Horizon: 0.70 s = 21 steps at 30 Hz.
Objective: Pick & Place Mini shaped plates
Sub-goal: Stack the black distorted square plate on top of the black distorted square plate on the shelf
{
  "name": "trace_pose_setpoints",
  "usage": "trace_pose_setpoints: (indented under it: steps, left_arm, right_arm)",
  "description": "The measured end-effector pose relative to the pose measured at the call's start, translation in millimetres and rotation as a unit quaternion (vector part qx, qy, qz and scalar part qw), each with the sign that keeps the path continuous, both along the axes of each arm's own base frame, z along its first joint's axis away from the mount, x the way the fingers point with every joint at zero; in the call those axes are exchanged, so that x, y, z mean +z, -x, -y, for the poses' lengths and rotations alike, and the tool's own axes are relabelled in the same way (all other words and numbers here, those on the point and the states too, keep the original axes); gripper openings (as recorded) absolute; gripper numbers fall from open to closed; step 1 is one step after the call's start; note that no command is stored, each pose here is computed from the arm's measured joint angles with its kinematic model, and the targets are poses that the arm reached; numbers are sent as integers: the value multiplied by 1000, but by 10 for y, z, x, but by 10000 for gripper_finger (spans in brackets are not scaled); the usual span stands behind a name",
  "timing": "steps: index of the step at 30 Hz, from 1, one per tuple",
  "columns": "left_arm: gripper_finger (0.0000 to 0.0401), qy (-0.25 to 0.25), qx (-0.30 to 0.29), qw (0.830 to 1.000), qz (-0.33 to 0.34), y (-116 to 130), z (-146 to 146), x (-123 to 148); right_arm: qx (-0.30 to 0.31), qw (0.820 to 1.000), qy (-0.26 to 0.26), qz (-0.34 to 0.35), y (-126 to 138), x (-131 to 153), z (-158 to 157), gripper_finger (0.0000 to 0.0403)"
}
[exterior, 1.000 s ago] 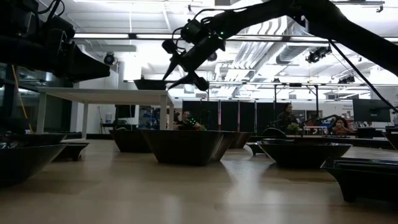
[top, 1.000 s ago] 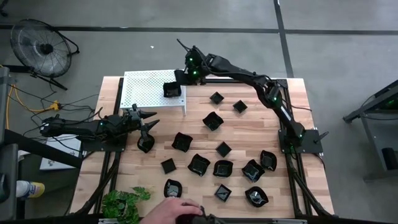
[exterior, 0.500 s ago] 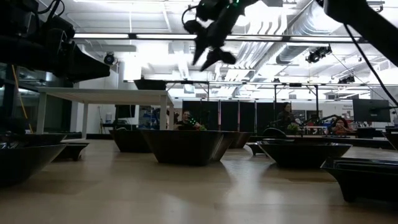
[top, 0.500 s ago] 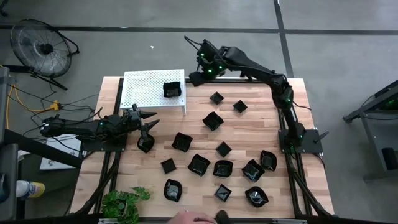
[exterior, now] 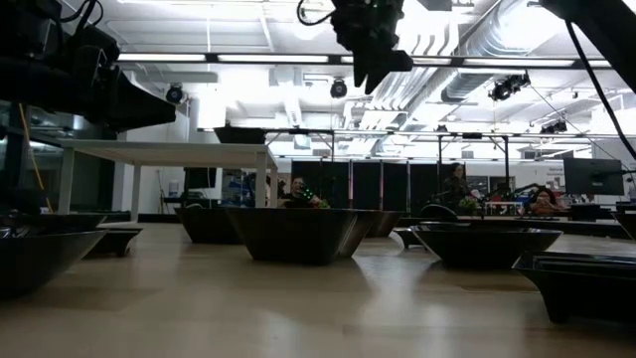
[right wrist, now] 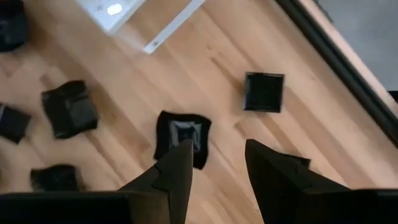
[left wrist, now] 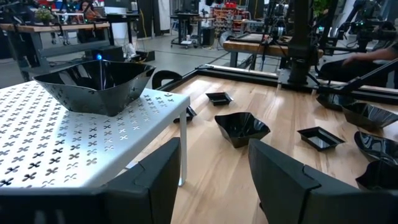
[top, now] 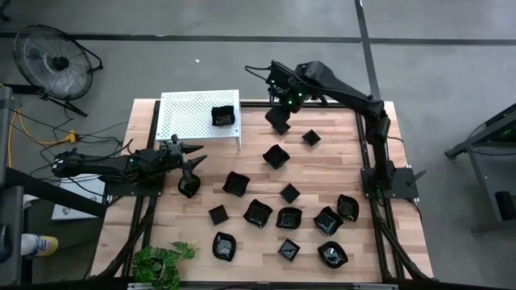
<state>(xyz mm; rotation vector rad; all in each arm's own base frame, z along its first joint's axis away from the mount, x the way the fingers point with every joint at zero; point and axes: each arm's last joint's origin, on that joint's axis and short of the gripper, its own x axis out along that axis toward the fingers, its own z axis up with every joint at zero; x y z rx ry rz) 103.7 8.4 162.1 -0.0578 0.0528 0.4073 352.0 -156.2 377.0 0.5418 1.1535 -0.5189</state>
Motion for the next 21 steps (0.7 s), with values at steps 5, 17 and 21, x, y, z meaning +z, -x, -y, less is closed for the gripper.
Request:
trace_pose_setpoints:
  steps: [5,17,21]
  left_arm:
    - [186,0,0,1000,0,0,0,0]
    - [186,0,1,1000,0,0,0,0]
    - [186,0,1,1000,0,0,0,0]
  right_arm:
    - [35,999,-15,-11,-12,-7,-113,142]
    - [99,993,-69,-3,31,-283,-365,142]
    - [71,995,-70,22,142,-534,-400,142]
